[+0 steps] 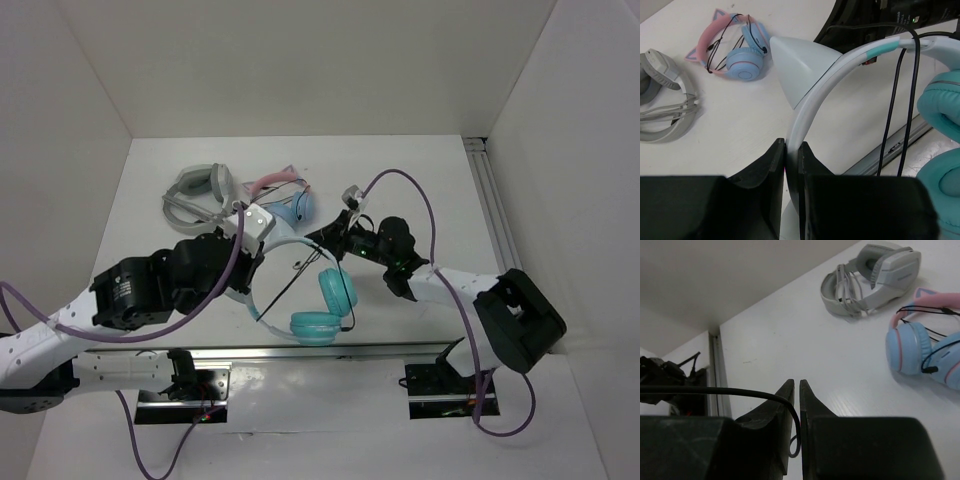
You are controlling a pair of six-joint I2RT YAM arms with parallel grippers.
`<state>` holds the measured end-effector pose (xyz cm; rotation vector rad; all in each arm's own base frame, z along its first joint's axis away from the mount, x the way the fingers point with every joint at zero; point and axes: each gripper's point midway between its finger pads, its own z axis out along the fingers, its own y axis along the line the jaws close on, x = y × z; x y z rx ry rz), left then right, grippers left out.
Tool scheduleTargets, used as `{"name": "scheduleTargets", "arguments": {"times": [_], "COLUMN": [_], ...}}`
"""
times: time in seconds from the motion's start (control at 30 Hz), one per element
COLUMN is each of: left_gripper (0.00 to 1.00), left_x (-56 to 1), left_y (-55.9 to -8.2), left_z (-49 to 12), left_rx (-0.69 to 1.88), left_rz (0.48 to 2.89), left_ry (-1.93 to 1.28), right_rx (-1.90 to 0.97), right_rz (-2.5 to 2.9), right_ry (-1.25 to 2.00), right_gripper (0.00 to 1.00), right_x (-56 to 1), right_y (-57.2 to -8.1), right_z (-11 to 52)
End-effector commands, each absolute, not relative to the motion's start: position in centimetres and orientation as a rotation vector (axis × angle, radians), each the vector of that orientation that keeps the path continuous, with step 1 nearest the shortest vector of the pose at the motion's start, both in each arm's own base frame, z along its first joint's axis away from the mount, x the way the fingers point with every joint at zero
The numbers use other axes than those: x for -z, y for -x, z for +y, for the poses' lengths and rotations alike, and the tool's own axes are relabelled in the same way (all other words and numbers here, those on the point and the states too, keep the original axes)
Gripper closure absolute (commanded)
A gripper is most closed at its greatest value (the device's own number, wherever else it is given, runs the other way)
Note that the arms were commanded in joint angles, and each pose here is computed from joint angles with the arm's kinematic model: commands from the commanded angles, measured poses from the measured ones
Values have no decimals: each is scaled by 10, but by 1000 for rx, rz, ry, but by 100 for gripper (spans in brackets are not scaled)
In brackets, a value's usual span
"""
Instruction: Wrap the headphones
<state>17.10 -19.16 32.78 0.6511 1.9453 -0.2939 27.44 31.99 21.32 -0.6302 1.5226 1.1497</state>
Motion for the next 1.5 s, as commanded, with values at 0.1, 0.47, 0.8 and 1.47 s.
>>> {"name": "scheduleTargets", "arguments": {"times": [0.1, 0.47, 0.8, 1.47], "left_gripper": [100, 100, 100, 100], "left_x": [-405, -416, -430, -421], "left_y": [-187, -208, -219, -231], "left_z": [-193, -191, -180, -168], "left_rx": [454, 412, 436, 294], "left_rz": [1763, 1728, 1660, 1647], "left_ry": [-341, -114, 106, 202], "right_rx": [-1315, -1440, -1544, -1524], "right_rz": [1371, 1357, 1322, 1440], "right_ry": [613, 582, 544, 549], "right_gripper": [84, 81, 81, 75], "right_x": [-232, -219, -212, -166], "right_y": [-268, -268, -264, -253], "right_z": [332, 343, 347, 337]}}
